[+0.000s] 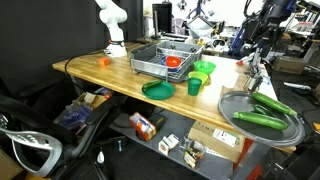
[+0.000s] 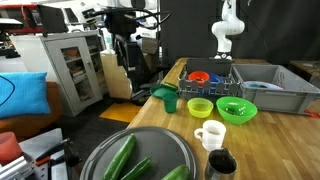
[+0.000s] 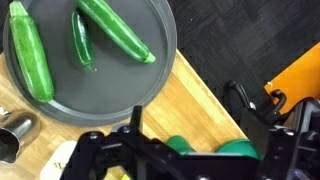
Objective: Pour the contents from the green cup into the yellow bowl
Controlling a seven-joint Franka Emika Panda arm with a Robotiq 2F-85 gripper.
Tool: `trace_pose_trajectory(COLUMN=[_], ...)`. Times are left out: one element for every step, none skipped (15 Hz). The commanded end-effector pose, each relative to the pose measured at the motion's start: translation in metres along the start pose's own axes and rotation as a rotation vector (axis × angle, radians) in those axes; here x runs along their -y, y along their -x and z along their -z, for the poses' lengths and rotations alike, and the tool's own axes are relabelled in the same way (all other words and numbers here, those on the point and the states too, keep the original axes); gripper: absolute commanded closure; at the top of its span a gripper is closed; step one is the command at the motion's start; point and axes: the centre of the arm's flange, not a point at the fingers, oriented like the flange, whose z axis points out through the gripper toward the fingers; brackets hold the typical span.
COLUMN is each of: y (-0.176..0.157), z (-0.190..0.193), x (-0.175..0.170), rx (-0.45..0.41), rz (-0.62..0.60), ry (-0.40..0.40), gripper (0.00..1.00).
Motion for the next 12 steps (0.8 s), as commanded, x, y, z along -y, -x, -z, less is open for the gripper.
trace_pose_trajectory(y=[-0.010, -0.017, -0.019, -0.019, -0.018, -0.018, -0.018, -0.018, -0.026, -0.031, -0.039, -0.047], z=[-0.002, -0.004, -0.005, -0.005, -0.004, -0.004, -0.003, -0.003, -0.007, -0.012, -0.020, -0.030], x=[-0.004, -0.006, -0.005, -0.004, -0.004, -0.004, -0.004, -0.004, -0.008, -0.010, -0.013, -0.016], rx=[0.010, 0.022, 0.031, 0.034, 0.034, 0.034, 0.034, 0.035, 0.031, 0.031, 0.026, 0.036], rz=[0.002, 0.004, 0.005, 0.006, 0.007, 0.007, 0.007, 0.007, -0.007, -0.030, -0.072, -0.112], ry=[-0.001, -0.001, -0.001, -0.001, -0.002, -0.002, -0.002, -0.002, -0.044, -0.071, -0.095, -0.138], gripper=[0.00, 0.00, 0.00, 0.00, 0.00, 0.00, 0.00, 0.00, 0.00, 0.00, 0.00, 0.00])
